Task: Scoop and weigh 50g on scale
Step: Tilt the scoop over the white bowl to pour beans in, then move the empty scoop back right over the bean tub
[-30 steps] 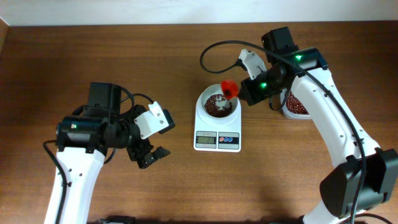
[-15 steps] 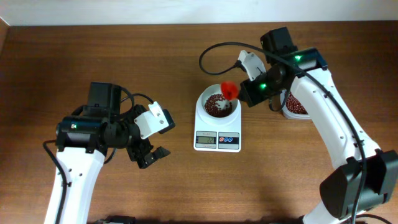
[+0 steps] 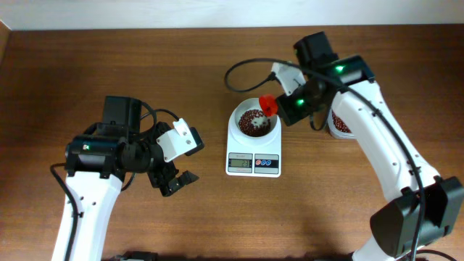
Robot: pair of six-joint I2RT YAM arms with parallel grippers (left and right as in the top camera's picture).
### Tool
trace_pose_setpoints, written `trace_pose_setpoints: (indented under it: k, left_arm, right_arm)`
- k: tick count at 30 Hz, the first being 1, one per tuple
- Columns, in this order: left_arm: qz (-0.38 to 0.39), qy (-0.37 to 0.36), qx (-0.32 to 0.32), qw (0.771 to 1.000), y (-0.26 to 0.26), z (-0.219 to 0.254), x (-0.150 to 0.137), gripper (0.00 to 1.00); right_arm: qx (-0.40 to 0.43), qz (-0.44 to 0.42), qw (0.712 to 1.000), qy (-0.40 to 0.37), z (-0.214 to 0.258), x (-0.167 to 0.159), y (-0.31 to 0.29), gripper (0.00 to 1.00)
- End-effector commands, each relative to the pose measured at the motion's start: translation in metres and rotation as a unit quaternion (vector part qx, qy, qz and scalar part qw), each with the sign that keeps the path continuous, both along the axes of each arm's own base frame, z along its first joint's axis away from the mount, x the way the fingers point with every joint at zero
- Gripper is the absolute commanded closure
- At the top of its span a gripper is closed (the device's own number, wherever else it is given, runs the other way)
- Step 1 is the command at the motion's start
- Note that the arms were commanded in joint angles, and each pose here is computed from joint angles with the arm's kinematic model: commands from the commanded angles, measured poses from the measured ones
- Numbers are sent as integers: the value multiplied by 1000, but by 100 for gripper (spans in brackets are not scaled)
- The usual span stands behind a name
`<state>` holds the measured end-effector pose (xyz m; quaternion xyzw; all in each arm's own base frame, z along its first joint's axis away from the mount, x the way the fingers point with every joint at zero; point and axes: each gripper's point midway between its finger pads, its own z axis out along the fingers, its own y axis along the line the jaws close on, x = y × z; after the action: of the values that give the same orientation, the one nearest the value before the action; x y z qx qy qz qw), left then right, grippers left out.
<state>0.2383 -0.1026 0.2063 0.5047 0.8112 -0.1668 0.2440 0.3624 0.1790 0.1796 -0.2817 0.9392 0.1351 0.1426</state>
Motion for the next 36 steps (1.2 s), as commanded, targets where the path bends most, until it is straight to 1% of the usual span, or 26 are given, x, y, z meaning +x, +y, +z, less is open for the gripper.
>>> trace_pose_setpoints:
  k: [1,13,14,16,18,20,22,28,29,31,36]
  left_arm:
    - [4,-7,-3,1000,1,6,2,1]
    - [4,-7,-3,1000,1,6,2,1]
    - [4,-7,-3,1000,1,6,2,1]
    - [4,-7,-3,1000,1,6,2,1]
    - [4,-7,-3,1000,1,6,2,1]
    - [4,-7,-3,1000,1,6,2,1]
    - [4,-7,-3,1000,1,6,3,1]
    - [4,-7,-3,1000,1,6,2,1]
    - [4,-7,-3,1000,1,6,2,1]
    - [4,-7,-3,1000,1,6,3,1]
    - [4,-7,-3,1000,1,6,2,1]
  right_arm:
    - [-27,13,999,-42,17,2,2,96]
    - [-26,18,999,-43,17,0,6,96]
    - [-13,19,999,-40,19,-1,10,96]
    - [14,52,998,-32,21,-10,26,96]
    - [-14,52,998,-40,18,-9,21,96]
    - [-57,30,996,-57,16,0,5,96]
    - [-59,21,996,-62,16,5,0,96]
    - [-59,32,996,-64,17,1,9,96]
    - [-56,24,996,-64,17,2,9,96]
    - [-42,-24,997,-65,26,10,1,96]
    - [-24,-109,990,-82,62,22,-41,96]
